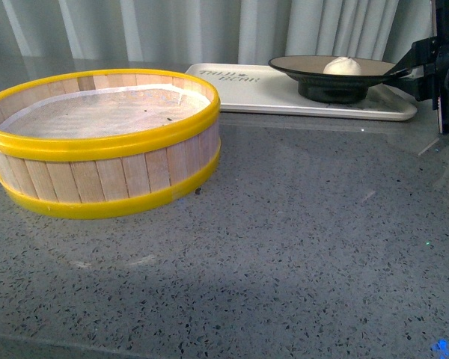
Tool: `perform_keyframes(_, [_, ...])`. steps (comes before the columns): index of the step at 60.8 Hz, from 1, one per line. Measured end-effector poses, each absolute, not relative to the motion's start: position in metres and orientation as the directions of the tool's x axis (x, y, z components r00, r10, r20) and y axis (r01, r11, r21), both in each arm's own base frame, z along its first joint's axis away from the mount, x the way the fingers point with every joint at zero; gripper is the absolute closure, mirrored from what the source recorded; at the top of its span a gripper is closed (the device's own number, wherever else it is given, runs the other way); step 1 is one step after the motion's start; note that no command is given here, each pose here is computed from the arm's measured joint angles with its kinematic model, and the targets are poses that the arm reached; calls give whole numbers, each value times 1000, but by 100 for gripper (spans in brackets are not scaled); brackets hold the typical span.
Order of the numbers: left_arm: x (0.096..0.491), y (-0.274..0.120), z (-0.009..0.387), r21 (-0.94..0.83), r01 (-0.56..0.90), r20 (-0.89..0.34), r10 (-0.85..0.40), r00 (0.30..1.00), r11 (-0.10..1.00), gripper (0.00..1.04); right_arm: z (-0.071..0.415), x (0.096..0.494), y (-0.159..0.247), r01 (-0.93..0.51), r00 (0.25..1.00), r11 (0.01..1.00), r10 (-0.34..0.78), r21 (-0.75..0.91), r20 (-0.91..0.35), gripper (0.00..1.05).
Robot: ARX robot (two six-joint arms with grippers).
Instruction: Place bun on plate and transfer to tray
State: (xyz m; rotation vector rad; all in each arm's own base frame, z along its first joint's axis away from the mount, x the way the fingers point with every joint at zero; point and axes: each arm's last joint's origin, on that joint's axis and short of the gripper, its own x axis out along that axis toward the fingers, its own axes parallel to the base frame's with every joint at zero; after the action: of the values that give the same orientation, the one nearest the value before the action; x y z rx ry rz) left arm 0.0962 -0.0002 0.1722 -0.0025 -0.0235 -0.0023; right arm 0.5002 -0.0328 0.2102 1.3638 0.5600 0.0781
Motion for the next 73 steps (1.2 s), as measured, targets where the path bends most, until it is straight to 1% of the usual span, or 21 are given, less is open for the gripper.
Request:
perform_keyframes(7, [96, 0, 172, -2, 2, 23, -2, 1000, 1000, 7, 210, 500, -34, 268, 867, 220, 369, 938, -334, 73])
perform_keyframes(11, [96, 0, 172, -2, 2, 23, -2, 1000, 1000, 7, 209, 500, -34, 267, 868, 219, 369, 939, -333, 63])
perform_keyframes(13, [96, 0, 172, -2, 2, 23, -2, 1000, 1000, 7, 209, 500, -34, 267, 868, 218, 369, 939, -332, 59])
perform_keyframes(17, [96, 0, 172, -2, 2, 23, -2, 1000, 1000, 7, 209, 499, -34, 268, 868, 215, 368, 939, -332, 45])
perform_keyframes(19, [96, 0, 172, -2, 2, 23, -2, 1000, 1000, 7, 209, 499, -34, 268, 868, 214, 369, 939, -332, 41])
perform_keyframes(24, [96, 0, 172, -2, 2, 23, -2, 1000, 1000, 7, 209, 499, -34, 269, 868, 210, 369, 940, -331, 27])
perform_keyframes(32, [96, 0, 172, -2, 2, 23, -2, 1000, 1000, 7, 216, 497, -35, 257, 873, 210, 368, 943, -320, 8])
perform_keyframes(34, [96, 0, 172, -2, 2, 23, -2, 1000, 1000, 7, 218, 496, -35, 254, 874, 210, 367, 944, -317, 7])
perform_keyframes(39, [96, 0, 172, -2, 2, 23, -2, 1000, 1000, 7, 219, 491, -36, 249, 877, 210, 366, 945, -312, 9])
perform_keyframes(48, [96, 0, 172, -2, 2, 23, -2, 1000, 1000, 7, 221, 478, -40, 246, 883, 210, 355, 946, -308, 8])
perform_keyframes(53, [96, 0, 172, -2, 2, 23, -2, 1000, 1000, 7, 224, 463, -45, 243, 892, 211, 336, 947, -304, 8])
perform_keyframes(57, [96, 0, 172, -2, 2, 23, -2, 1000, 1000, 7, 230, 448, -50, 240, 905, 228, 298, 944, -302, 8])
perform_keyframes(60, [96, 0, 172, -2, 2, 23, -2, 1000, 1000, 7, 235, 434, -56, 239, 917, 245, 261, 940, -301, 8])
perform_keyframes(68, [96, 0, 172, -2, 2, 23, -2, 1000, 1000, 7, 244, 391, -77, 258, 946, 351, 100, 900, -310, 8])
perform_keyframes(70, [96, 0, 172, -2, 2, 23, -2, 1000, 1000, 7, 246, 366, -87, 284, 948, 400, 18, 872, -317, 8])
perform_keyframes(73, [96, 0, 172, -2, 2, 23, -2, 1000, 1000, 7, 247, 344, -93, 319, 944, 461, -76, 828, -322, 8])
